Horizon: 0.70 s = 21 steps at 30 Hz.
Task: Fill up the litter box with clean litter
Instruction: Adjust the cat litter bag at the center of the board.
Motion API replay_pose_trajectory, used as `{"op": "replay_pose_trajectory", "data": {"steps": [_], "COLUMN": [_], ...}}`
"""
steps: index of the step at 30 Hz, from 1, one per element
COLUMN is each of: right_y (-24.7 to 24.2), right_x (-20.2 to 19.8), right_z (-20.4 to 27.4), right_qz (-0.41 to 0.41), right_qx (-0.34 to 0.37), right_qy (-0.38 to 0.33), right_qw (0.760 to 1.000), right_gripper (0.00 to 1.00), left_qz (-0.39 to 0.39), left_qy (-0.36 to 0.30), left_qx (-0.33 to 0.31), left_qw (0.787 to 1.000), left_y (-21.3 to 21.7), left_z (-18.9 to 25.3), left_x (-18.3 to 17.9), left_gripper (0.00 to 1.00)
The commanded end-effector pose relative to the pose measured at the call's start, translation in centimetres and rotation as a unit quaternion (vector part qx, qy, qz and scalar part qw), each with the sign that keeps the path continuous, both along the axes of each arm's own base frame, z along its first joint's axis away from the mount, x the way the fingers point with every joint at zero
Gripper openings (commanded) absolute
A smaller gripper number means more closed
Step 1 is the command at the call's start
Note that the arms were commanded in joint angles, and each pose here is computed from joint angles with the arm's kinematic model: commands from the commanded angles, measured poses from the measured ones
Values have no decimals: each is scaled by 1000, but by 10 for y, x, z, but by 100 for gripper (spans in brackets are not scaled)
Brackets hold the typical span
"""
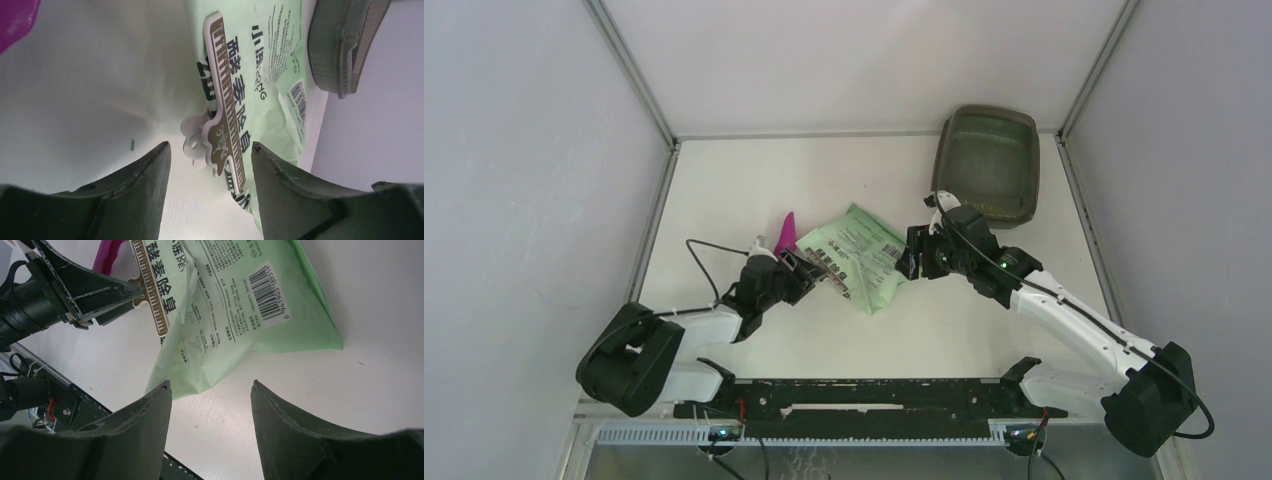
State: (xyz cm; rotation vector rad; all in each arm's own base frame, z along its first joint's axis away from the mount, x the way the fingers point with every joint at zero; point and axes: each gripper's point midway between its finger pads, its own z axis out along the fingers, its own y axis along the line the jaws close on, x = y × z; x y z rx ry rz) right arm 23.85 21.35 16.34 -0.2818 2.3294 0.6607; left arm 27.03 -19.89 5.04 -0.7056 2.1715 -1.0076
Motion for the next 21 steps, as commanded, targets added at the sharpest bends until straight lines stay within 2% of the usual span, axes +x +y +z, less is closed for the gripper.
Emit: {"op": "replay_pose_trajectory", "data": {"steps": [1,6,14,18,21], "right_y": [6,5,-4,-9,-11], "right_x": [7,6,6,3,0], "right_z": [6,1,-5,-8,-9], "right_qz": [3,2,-5,-3,1], "right_qx": [18,17,5,-13,-39], "right_qy": [-20,-17,-16,-20,-39], "right_qw": [1000,1000,1000,1000,998], "right_gripper": [67,67,66,64,61], "left_qz": [21,24,35,35,31], "left_qy": [-32,-28,-27,-40,-47], "left_qx": [-23,-23,-42,-54,-59], "left_qw": [999,999,998,997,997], "left_y": [-6,-14,-23,-28,-31], "left_z": [15,14,8,21,34], "left_x": [18,28,43,52,54], "left_gripper": [65,62,39,28,24]}}
